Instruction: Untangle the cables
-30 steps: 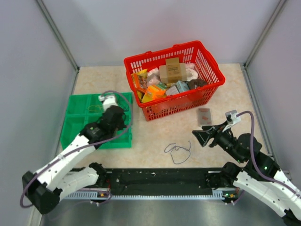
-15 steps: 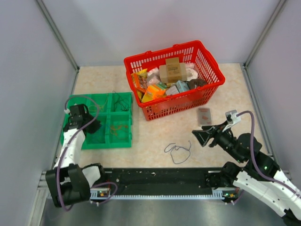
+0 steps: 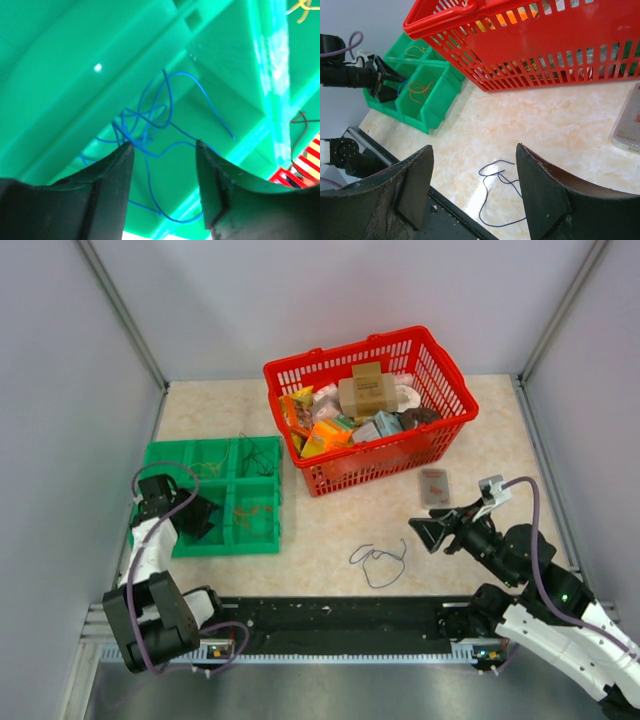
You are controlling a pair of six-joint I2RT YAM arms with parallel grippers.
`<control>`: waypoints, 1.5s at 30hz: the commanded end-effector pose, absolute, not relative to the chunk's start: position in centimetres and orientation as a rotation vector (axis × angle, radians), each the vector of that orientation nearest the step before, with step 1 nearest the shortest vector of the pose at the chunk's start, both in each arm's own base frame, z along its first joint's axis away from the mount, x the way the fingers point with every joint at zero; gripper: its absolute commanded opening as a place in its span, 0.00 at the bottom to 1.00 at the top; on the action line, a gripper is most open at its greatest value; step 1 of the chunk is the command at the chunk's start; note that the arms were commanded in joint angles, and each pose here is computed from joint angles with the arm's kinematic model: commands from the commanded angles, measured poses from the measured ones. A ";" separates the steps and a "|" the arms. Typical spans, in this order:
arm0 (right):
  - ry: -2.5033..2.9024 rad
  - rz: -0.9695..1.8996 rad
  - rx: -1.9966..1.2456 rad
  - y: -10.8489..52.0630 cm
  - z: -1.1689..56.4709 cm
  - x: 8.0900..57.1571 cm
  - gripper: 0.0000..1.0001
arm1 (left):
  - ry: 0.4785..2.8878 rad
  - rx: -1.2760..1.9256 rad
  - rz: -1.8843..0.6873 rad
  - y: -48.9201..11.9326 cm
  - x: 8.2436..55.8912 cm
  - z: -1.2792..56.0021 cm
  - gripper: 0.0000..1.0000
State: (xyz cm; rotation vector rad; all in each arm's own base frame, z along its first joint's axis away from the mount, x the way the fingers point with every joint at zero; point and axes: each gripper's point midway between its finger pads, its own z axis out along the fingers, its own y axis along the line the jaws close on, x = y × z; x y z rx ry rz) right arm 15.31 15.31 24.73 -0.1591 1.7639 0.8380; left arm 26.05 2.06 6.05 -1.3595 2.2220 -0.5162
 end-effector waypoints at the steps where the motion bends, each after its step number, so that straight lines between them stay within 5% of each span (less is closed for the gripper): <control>1: 1.758 0.840 -0.150 15.5 24.9 15.6 0.66 | 2.148 -1.247 -0.570 1.8 26.7 9.7 0.63; 7: 1.832 0.801 -0.151 16.2 23.0 16.3 0.66 | 2.022 -0.932 -0.617 0.4 26.3 17.4 0.95; 14: 2.050 0.795 -0.205 18.7 17.0 16.3 0.69 | 1.999 -0.531 -0.738 -5.1 25.4 22.0 0.98; 19: 2.208 0.755 -0.142 19.1 13.1 16.1 0.72 | 1.941 -0.006 -0.904 -15.5 22.6 24.8 0.97; 25: 2.223 0.520 0.307 13.1 11.7 17.1 0.72 | 1.950 0.472 -0.911 -26.8 17.5 21.0 0.98; 33: 1.773 0.757 0.452 8.7 20.4 16.5 0.70 | 2.024 1.182 -0.470 -38.0 12.9 12.4 0.98; 45: 1.602 0.698 0.453 3.9 25.2 14.8 0.71 | 2.009 1.394 -0.242 -43.9 11.1 8.0 0.99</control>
